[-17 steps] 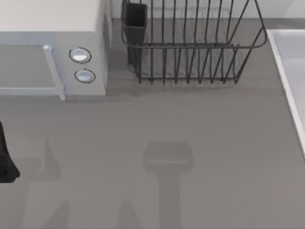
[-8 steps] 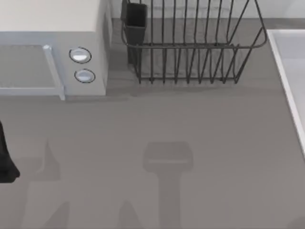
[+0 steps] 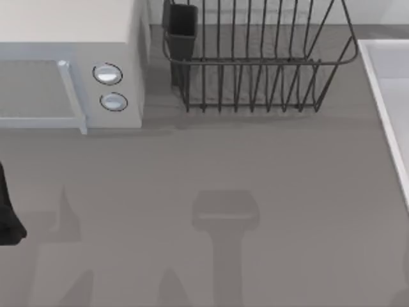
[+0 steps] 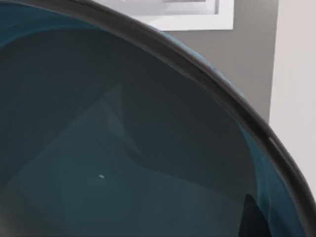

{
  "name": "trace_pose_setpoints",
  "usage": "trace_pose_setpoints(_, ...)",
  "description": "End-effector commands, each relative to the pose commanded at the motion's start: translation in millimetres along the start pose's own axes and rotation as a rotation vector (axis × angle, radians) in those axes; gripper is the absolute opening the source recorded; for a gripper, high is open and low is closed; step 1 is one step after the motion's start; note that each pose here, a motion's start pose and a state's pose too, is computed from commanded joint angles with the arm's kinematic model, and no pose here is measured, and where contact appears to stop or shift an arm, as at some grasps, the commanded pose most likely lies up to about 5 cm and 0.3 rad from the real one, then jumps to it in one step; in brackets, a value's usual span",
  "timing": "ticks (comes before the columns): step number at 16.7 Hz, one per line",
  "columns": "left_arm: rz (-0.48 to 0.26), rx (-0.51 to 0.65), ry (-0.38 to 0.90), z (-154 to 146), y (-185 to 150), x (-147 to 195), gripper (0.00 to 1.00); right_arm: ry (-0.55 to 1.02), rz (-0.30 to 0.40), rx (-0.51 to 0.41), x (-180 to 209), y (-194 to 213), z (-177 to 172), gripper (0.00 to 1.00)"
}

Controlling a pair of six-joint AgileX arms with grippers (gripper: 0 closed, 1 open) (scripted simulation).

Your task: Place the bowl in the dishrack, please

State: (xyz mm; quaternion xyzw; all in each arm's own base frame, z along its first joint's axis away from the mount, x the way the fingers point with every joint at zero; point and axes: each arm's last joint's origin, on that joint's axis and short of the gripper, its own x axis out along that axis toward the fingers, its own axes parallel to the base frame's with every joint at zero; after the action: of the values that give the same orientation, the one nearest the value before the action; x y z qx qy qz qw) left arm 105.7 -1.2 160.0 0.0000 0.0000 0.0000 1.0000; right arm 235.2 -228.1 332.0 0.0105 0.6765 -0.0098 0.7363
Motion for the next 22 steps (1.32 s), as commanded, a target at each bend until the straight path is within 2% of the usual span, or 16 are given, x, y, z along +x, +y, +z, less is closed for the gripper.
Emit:
trace_pose_setpoints(3,0.000,0.000,0.000,0,0,0,1.00,-0.002,-0.008,-0.002,1,1,3,0.00)
trace_pose_setpoints(5,0.000,0.000,0.000,0,0,0,1.00,-0.023,-0.061,-0.025,0,13,14,0.00)
trace_pose_setpoints(7,0.000,0.000,0.000,0,0,0,1.00,-0.065,-0.145,-0.065,-3,34,33,0.00)
trace_pose_setpoints(12,0.000,0.000,0.000,0,0,0,1.00,-0.301,-0.383,-0.190,-10,134,89,0.00)
trace_pose_setpoints(15,0.000,0.000,0.000,0,0,0,1.00,-0.535,-0.468,-0.244,-16,219,106,0.00)
trace_pose_setpoints(18,0.000,0.000,0.000,0,0,0,1.00,-0.814,-0.466,-0.258,-28,310,98,0.00)
trace_pose_setpoints(20,0.000,0.000,0.000,0,0,0,1.00,-1.001,-0.413,-0.241,-39,365,77,0.00)
trace_pose_setpoints(22,0.000,0.000,0.000,0,0,0,1.00,-1.167,-0.327,-0.204,-51,412,48,0.00)
